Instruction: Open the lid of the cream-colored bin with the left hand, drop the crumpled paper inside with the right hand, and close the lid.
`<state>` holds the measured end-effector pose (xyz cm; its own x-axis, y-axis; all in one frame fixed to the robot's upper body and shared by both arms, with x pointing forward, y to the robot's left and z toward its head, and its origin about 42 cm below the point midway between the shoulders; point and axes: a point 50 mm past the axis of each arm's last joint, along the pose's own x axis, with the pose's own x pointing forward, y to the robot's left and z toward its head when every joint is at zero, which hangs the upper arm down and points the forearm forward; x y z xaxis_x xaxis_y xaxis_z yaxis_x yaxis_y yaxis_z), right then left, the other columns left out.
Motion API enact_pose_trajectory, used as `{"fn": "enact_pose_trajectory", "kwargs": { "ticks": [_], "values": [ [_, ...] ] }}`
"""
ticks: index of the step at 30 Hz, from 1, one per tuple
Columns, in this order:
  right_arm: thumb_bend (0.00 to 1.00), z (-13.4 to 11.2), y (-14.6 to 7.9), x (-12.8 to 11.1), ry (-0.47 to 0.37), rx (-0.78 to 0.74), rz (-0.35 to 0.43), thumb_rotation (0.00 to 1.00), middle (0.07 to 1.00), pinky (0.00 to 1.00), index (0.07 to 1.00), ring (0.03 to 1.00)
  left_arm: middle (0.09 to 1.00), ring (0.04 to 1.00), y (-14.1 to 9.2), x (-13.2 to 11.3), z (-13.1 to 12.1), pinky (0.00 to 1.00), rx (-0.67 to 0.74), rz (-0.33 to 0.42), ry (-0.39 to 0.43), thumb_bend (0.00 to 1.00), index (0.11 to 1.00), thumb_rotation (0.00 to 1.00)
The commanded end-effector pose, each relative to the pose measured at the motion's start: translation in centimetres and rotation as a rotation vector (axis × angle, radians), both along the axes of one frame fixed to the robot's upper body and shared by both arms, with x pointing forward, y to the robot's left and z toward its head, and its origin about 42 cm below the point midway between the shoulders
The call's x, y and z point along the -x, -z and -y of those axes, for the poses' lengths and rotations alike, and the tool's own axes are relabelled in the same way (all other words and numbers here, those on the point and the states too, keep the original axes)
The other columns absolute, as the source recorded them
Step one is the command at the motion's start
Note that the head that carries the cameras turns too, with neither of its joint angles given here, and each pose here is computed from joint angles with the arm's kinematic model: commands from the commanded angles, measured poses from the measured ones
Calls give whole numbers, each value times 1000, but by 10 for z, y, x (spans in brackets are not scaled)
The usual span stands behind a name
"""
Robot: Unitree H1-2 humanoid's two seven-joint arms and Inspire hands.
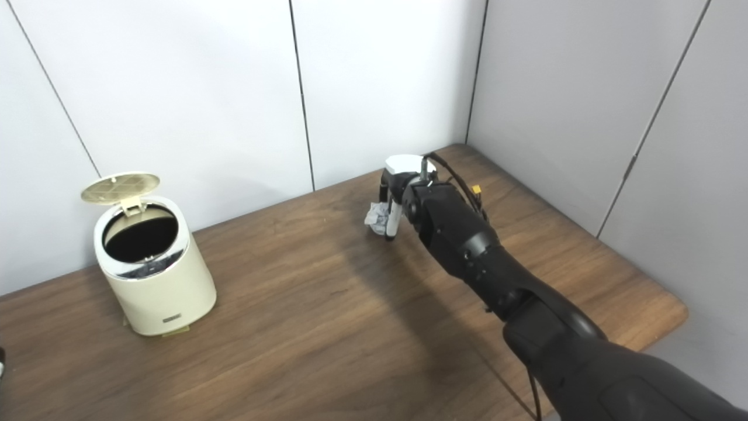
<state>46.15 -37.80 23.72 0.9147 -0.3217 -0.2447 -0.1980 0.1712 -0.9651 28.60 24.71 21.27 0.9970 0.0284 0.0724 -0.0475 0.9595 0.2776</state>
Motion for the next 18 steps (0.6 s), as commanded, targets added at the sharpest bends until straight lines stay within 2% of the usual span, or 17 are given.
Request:
{"fn": "enact_pose_trajectory", "kwargs": {
  "ticks": [1,12,18],
  "values": [
    [513,3,-28,-6,6,22,112,0,508,329,538,389,908,906,-19,-3,2,883,-17,74,-6,368,962,606],
    [511,-3,-18,-5,-3,5,144,0,510,331,539,382,902,894,-20,-3,4,858,-11,76,-6,401,950,585],
    [511,-4,-28,7,-37,-7,190,0,506,315,538,380,922,906,-18,-2,5,868,-6,68,0,390,953,525]
  ]
}}
